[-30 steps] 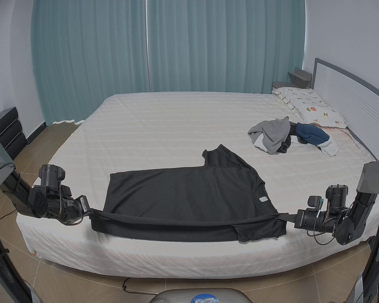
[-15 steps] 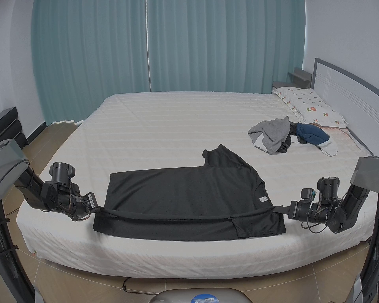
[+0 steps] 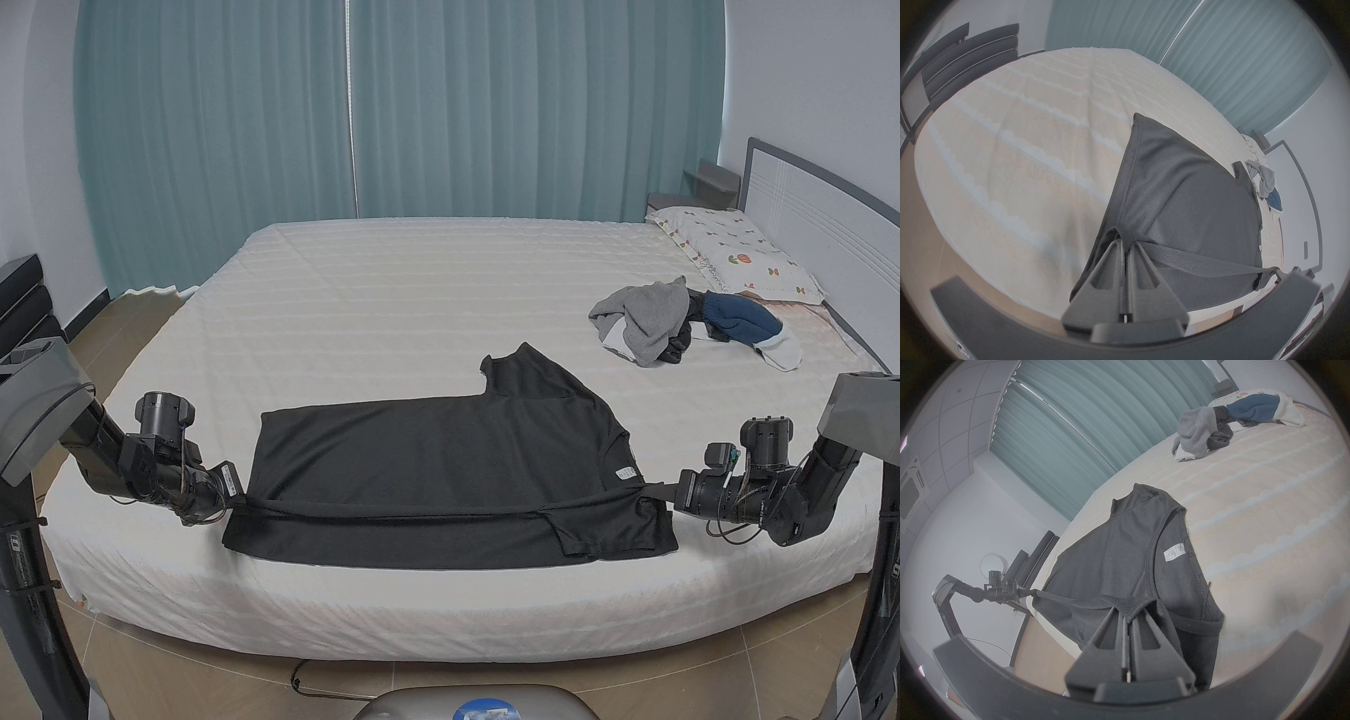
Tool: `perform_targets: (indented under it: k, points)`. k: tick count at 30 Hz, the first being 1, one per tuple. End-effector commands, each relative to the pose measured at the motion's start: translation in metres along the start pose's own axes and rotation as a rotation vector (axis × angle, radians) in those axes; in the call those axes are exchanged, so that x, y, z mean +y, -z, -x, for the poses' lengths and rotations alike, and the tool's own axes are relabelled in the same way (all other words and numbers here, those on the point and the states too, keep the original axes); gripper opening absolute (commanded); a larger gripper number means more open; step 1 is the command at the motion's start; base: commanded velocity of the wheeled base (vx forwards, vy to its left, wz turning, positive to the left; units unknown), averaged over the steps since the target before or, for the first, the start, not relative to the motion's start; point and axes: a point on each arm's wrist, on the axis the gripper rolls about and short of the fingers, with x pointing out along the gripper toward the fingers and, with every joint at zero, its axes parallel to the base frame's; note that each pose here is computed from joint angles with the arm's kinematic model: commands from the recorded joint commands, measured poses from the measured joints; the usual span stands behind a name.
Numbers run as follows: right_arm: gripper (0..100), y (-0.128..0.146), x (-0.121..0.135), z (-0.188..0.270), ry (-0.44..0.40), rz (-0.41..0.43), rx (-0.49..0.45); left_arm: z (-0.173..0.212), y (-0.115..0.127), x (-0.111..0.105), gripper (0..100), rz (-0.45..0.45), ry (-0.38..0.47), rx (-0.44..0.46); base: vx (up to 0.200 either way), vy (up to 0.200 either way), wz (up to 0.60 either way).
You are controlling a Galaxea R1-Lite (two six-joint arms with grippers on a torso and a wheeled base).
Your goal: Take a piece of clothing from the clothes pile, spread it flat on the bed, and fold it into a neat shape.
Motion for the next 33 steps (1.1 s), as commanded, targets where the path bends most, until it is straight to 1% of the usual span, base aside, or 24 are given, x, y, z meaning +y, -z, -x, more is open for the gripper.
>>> perform_targets:
  k: [1, 2, 3, 4, 5, 8, 9, 11, 17, 18, 20, 21, 25, 28, 30, 33]
  points:
    - [0, 0.004, -0.005, -0.006, 0.002, -0.007, 0.012, -0.008, 0.000, 0.002, 0, 0.016, -0.006, 0.009, 0.000, 0.000, 0.00]
    - [0, 0.005, -0.005, -0.007, 0.006, -0.008, 0.014, -0.009, 0.000, 0.000, 0, 0.024, -0.002, 0.009, 0.000, 0.000, 0.00]
    - [0, 0.005, -0.006, -0.008, 0.010, -0.008, 0.012, -0.011, 0.001, 0.000, 100, 0.028, -0.002, 0.013, 0.000, 0.000, 0.00]
    - [0, 0.004, -0.007, -0.009, 0.013, -0.007, 0.010, -0.012, 0.001, 0.000, 100, 0.029, -0.001, 0.013, 0.000, 0.000, 0.00]
    - [100, 0.004, -0.007, -0.009, 0.012, -0.006, 0.009, -0.012, 0.001, 0.000, 100, 0.029, -0.001, 0.013, 0.000, 0.000, 0.00]
    - [100, 0.004, -0.007, -0.010, 0.015, -0.007, 0.004, -0.013, 0.001, -0.002, 100, 0.030, 0.002, 0.012, 0.000, 0.000, 0.00]
    - [100, 0.002, -0.007, -0.009, 0.014, -0.012, -0.003, -0.013, 0.000, -0.003, 100, 0.051, 0.006, 0.006, 0.000, 0.000, 0.00]
    - [100, -0.001, -0.005, -0.007, 0.011, -0.028, -0.014, -0.011, -0.001, -0.004, 100, 0.064, 0.009, -0.001, 0.000, 0.000, 0.00]
    - [100, -0.012, 0.003, 0.004, -0.001, -0.067, -0.058, -0.003, -0.007, -0.004, 100, 0.082, 0.014, -0.022, 0.000, 0.000, 0.00]
    - [100, -0.014, 0.008, 0.011, -0.004, -0.099, -0.067, 0.005, -0.010, -0.004, 100, 0.087, 0.020, -0.041, 0.000, 0.000, 0.00]
    - [100, -0.015, 0.014, 0.018, -0.009, -0.131, -0.078, 0.011, -0.012, -0.004, 100, 0.090, 0.024, -0.054, 0.000, 0.000, 0.00]
    - [100, -0.016, 0.018, 0.023, -0.007, -0.161, -0.084, 0.013, -0.012, -0.004, 100, 0.096, 0.026, -0.054, 0.000, 0.000, 0.00]
    - [100, -0.015, 0.025, 0.034, 0.039, -0.268, -0.126, 0.018, -0.012, -0.005, 100, 0.153, 0.040, -0.059, 0.000, 0.000, 0.00]
    - [100, -0.015, 0.028, 0.041, 0.046, -0.342, -0.151, 0.017, -0.011, -0.005, 100, 0.158, 0.039, -0.055, 0.200, 0.000, 0.00]
    - [100, -0.012, 0.028, 0.041, 0.040, -0.389, -0.151, 0.017, -0.010, -0.006, 100, 0.159, 0.038, -0.049, 0.200, 0.000, 0.00]
    - [100, -0.007, 0.027, 0.039, 0.035, -0.421, -0.148, 0.017, -0.009, -0.006, 100, 0.160, 0.036, -0.044, 0.200, 0.000, 0.00]
